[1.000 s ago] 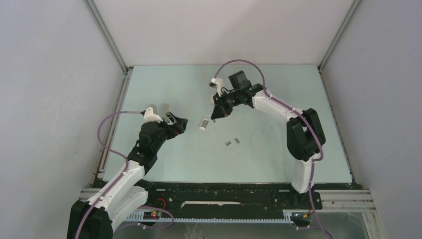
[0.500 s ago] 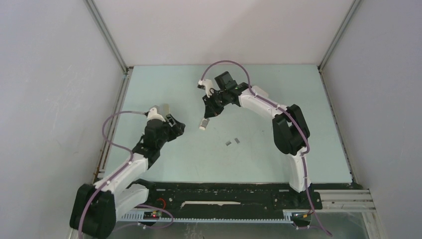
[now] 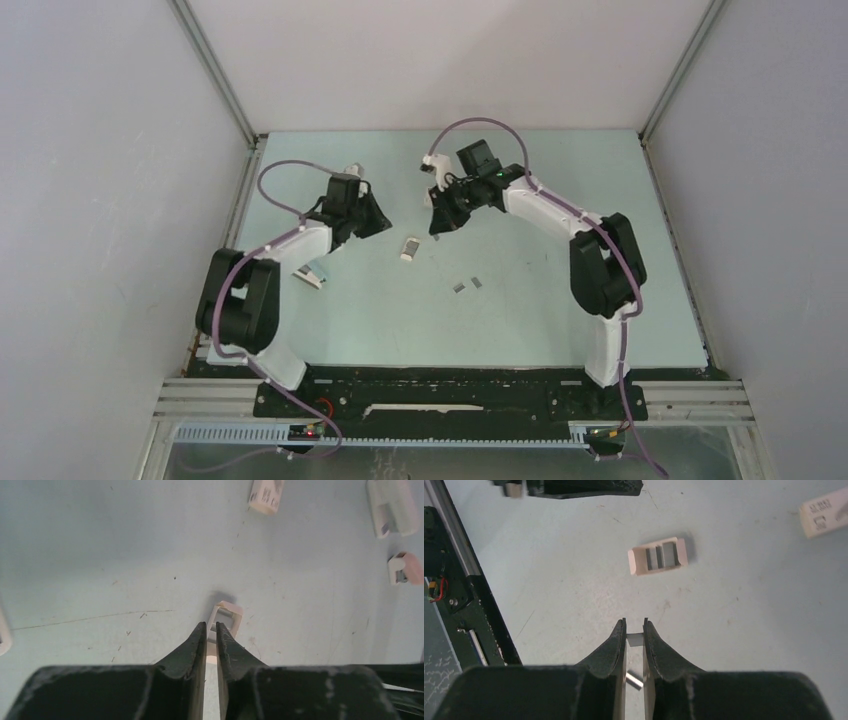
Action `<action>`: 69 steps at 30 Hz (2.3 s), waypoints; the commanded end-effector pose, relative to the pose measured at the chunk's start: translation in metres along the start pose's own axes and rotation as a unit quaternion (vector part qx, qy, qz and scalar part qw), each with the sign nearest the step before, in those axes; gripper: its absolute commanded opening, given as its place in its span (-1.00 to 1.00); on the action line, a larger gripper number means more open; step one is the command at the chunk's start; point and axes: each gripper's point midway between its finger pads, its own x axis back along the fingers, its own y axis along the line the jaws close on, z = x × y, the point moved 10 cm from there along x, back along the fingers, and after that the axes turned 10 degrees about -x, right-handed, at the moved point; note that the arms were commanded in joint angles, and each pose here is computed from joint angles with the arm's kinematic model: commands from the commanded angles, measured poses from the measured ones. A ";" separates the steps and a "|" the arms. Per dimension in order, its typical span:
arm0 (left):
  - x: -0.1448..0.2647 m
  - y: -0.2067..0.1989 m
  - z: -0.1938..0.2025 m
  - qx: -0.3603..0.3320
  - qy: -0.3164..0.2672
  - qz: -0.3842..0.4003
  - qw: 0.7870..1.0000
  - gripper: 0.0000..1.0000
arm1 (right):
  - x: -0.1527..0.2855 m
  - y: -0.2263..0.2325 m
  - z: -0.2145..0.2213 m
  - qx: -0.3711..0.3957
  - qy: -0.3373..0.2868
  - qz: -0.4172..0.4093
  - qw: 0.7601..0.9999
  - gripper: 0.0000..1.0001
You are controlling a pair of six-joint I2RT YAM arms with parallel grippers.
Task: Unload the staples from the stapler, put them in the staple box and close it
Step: Move the staple box to the center of the board.
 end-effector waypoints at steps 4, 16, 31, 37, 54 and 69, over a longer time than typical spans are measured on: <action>-0.020 -0.005 -0.003 -0.021 0.086 0.029 0.996 -0.68 | 0.054 0.009 -0.005 0.020 -0.062 -0.007 0.998 -0.74; -0.040 -0.008 0.005 -0.032 0.142 0.038 0.989 -0.68 | 0.074 0.004 0.014 -0.005 -0.068 -0.008 0.998 -0.74; -0.049 -0.006 0.014 -0.038 0.167 0.032 0.985 -0.69 | 0.075 0.005 0.016 -0.009 -0.070 -0.013 0.997 -0.74; -0.054 -0.007 0.013 -0.041 0.170 0.030 0.984 -0.69 | 0.073 0.004 0.018 -0.010 -0.070 -0.015 0.997 -0.74; -0.061 -0.028 0.030 -0.065 0.206 0.067 0.974 -0.69 | 0.049 0.004 0.023 0.003 -0.047 -0.010 0.999 -0.74; -0.076 -0.043 0.023 -0.065 0.199 0.072 0.975 -0.69 | 0.042 0.002 0.026 0.009 -0.037 -0.004 0.999 -0.74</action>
